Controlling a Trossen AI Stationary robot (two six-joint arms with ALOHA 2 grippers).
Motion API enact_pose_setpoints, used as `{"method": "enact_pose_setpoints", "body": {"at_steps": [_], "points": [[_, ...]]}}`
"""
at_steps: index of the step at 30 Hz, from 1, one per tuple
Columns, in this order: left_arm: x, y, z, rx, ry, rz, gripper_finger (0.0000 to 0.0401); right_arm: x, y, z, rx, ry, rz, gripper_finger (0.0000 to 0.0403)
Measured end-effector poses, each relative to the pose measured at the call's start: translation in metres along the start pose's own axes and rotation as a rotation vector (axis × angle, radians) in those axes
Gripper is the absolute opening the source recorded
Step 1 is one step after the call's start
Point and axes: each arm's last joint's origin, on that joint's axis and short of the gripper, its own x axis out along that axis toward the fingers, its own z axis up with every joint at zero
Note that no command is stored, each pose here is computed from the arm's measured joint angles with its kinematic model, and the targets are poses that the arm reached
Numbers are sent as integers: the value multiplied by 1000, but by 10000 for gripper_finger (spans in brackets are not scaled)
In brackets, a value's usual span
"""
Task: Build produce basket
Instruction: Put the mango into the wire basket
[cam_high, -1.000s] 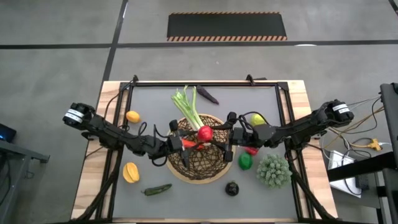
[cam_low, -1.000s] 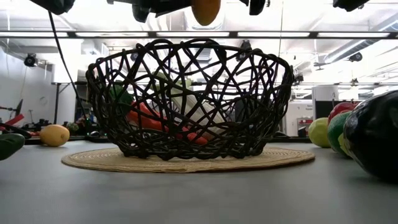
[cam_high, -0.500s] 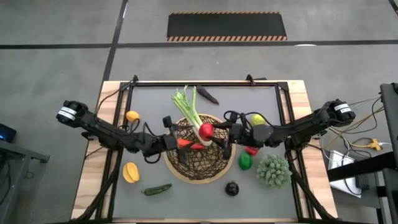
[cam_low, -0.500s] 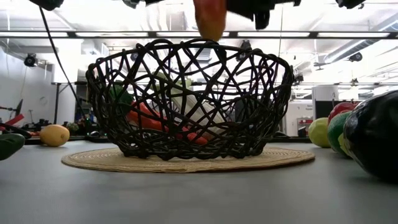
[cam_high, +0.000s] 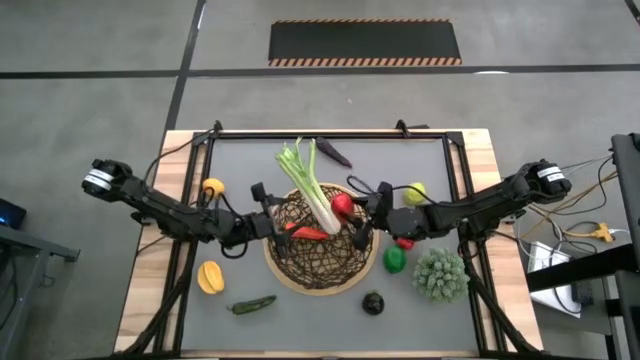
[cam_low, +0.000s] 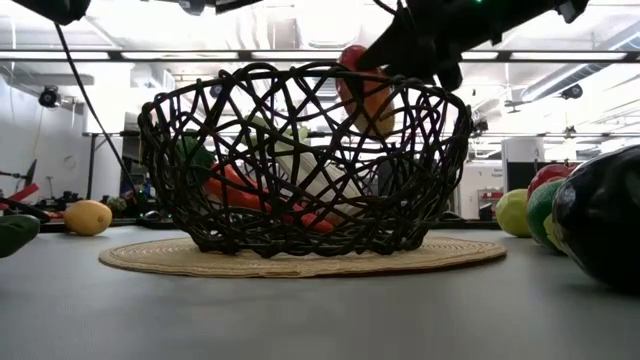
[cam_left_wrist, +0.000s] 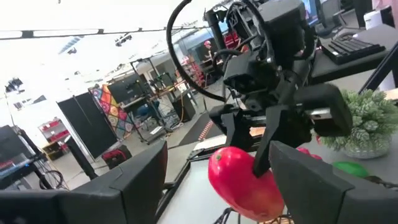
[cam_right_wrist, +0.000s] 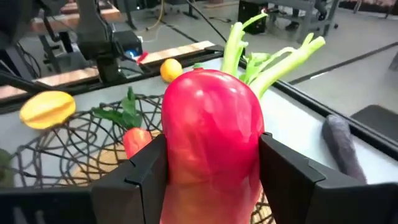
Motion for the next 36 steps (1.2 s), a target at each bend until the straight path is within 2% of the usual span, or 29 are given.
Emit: {"method": "enact_pose_setpoints", "body": {"at_steps": [8, 16, 20, 26, 36], "points": [[-2, 8, 11, 68, -109, 74, 263, 5, 4, 8, 120, -106, 31, 196], [-14, 18, 9, 78, -178, 140, 263, 37, 20, -11, 192, -203, 49, 196], [-20, 20, 2, 90, -156, 141, 263, 54, 30, -16, 209, -230, 7, 196], [-28, 27, 1, 50, -169, 153, 263, 79, 48, -11, 197, -244, -34, 196], [-39, 36, -1, 23, -188, 162, 263, 106, 65, -7, 145, -142, -172, 196]]}}
